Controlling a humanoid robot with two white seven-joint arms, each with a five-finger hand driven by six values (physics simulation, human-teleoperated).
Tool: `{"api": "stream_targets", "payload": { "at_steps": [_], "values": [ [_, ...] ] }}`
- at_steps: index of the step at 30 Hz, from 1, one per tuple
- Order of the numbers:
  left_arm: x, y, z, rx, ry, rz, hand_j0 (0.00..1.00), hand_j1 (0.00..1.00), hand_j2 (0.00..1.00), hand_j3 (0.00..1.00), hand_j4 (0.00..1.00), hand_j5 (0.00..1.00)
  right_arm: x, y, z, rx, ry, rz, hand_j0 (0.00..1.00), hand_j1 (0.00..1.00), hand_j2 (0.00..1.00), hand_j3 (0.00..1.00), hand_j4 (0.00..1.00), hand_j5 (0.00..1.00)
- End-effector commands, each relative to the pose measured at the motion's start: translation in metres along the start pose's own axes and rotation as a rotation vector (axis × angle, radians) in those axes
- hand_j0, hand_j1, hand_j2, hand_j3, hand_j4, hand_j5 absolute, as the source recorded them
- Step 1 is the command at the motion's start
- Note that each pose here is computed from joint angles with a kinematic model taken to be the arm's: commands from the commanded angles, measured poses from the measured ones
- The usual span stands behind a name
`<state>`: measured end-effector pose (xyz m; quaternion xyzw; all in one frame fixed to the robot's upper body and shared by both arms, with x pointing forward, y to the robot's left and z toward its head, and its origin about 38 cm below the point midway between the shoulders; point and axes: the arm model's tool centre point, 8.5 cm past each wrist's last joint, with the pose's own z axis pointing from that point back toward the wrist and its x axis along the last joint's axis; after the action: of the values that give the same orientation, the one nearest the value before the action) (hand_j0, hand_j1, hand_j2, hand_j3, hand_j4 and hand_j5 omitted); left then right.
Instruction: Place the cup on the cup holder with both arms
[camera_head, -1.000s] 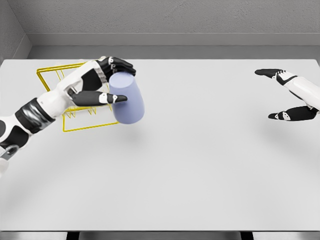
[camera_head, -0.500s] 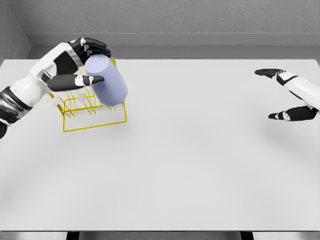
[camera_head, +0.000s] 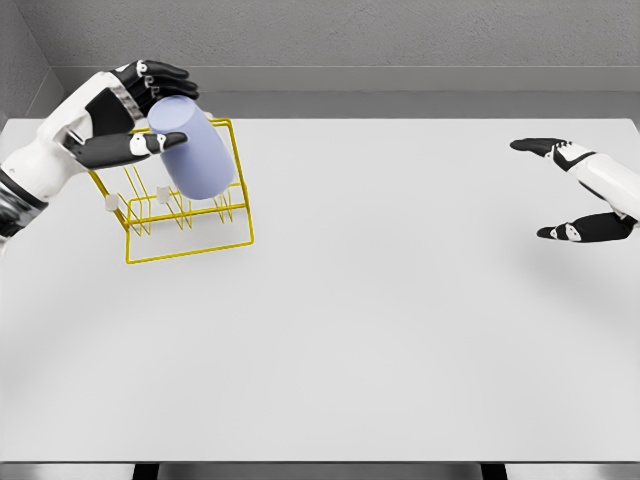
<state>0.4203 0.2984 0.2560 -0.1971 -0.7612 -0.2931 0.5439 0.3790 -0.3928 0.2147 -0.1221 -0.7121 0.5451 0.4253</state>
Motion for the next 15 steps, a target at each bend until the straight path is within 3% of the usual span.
{"api": "stream_targets", "payload": {
  "at_steps": [1,4,8,15],
  "values": [
    [-0.0015,0.0017,0.0005,0.007,0.002,0.005,0.67,0.67,0.67,0.67,0.67,0.67,-0.0020,0.0000,0.0011,-0.005,0.005,-0.010,1.00,1.00,1.00,1.00,1.00,1.00],
    [-0.0031,0.0005,0.0005,0.003,0.009,-0.001,0.82,0.82,0.82,0.82,0.82,0.82,-0.0020,0.0000,0.0011,-0.005,0.005,-0.010,1.00,1.00,1.00,1.00,1.00,1.00],
    [-0.0017,-0.0001,-0.0022,-0.003,0.007,-0.008,0.93,0.93,0.93,0.93,0.93,0.93,-0.0016,-0.0001,0.0009,-0.005,0.004,-0.010,1.00,1.00,1.00,1.00,1.00,1.00],
    [0.0028,0.0006,-0.0061,-0.007,-0.002,-0.027,1.00,1.00,1.00,1.00,1.00,1.00,-0.0020,0.0000,0.0011,-0.005,0.005,-0.010,1.00,1.00,1.00,1.00,1.00,1.00]
  ]
}}
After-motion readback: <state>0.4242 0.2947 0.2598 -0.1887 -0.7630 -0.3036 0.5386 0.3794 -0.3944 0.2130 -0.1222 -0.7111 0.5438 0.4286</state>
